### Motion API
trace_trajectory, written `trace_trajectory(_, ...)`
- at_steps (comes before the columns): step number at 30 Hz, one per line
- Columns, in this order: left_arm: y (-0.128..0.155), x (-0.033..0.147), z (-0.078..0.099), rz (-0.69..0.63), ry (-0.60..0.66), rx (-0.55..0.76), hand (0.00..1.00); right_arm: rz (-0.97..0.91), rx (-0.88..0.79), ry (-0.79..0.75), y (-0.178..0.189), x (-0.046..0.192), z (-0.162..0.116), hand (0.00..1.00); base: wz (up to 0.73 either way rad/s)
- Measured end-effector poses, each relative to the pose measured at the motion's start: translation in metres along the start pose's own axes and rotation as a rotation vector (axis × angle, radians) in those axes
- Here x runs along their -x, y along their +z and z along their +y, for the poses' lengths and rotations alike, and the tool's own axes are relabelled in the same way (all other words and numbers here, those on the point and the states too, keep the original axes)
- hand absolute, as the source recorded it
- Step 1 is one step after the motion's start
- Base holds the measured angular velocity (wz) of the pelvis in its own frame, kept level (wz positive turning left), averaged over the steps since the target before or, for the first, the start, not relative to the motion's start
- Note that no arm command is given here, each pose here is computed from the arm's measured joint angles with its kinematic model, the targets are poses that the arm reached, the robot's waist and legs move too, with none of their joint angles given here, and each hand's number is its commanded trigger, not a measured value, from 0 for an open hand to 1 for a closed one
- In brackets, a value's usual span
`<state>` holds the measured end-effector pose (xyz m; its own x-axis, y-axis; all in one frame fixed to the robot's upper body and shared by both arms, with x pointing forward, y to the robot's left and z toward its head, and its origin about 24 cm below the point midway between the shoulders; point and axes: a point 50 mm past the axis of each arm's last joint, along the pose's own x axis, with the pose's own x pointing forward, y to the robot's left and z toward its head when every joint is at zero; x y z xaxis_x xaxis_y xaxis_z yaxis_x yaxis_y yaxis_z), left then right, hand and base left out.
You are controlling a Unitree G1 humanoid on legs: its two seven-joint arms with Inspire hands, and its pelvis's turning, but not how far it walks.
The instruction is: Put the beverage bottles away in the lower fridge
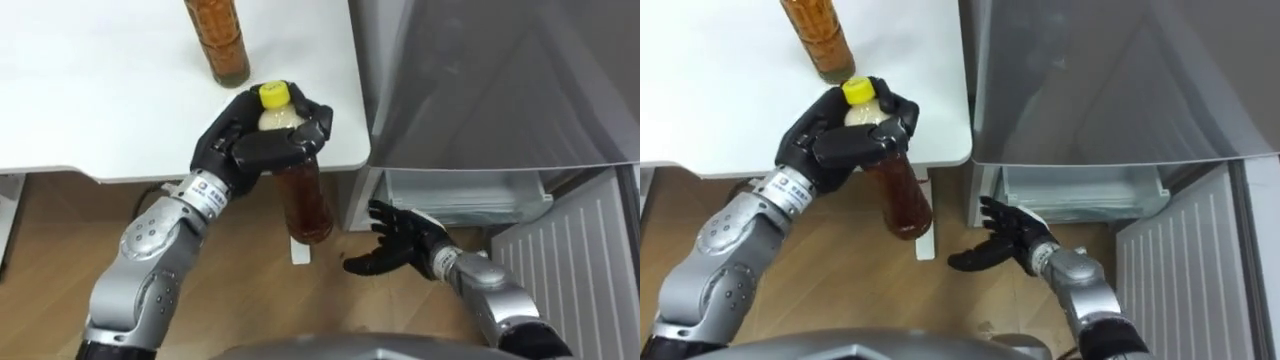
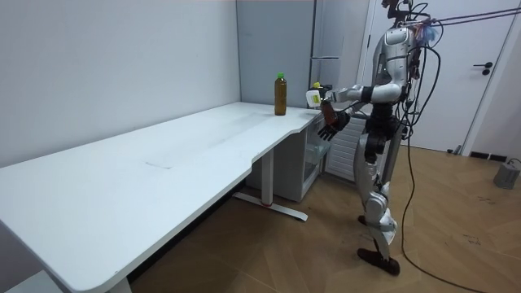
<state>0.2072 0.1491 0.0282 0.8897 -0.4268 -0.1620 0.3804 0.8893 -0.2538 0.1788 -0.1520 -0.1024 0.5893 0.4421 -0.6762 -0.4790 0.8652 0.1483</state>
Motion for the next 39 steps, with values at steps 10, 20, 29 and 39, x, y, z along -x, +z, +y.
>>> trace_trajectory(10,-0.014,-0.006,-0.003,0.072,-0.03,-0.104,1.0,-0.033,0.166,0.233,0.023,0.012,0.006,0.0,0.18)
trace_trajectory(20,-0.016,-0.006,-0.004,0.107,-0.039,-0.216,1.0,-0.044,0.254,0.404,0.039,0.019,0.016,0.0,0.04)
trace_trajectory(29,-0.02,-0.01,-0.019,0.113,-0.129,-0.24,1.0,-0.05,0.251,0.481,0.039,0.019,0.023,0.0,0.03)
trace_trajectory(39,-0.02,-0.011,-0.021,0.103,-0.133,-0.246,1.0,-0.051,0.251,0.486,0.039,0.019,0.023,0.0,0.0)
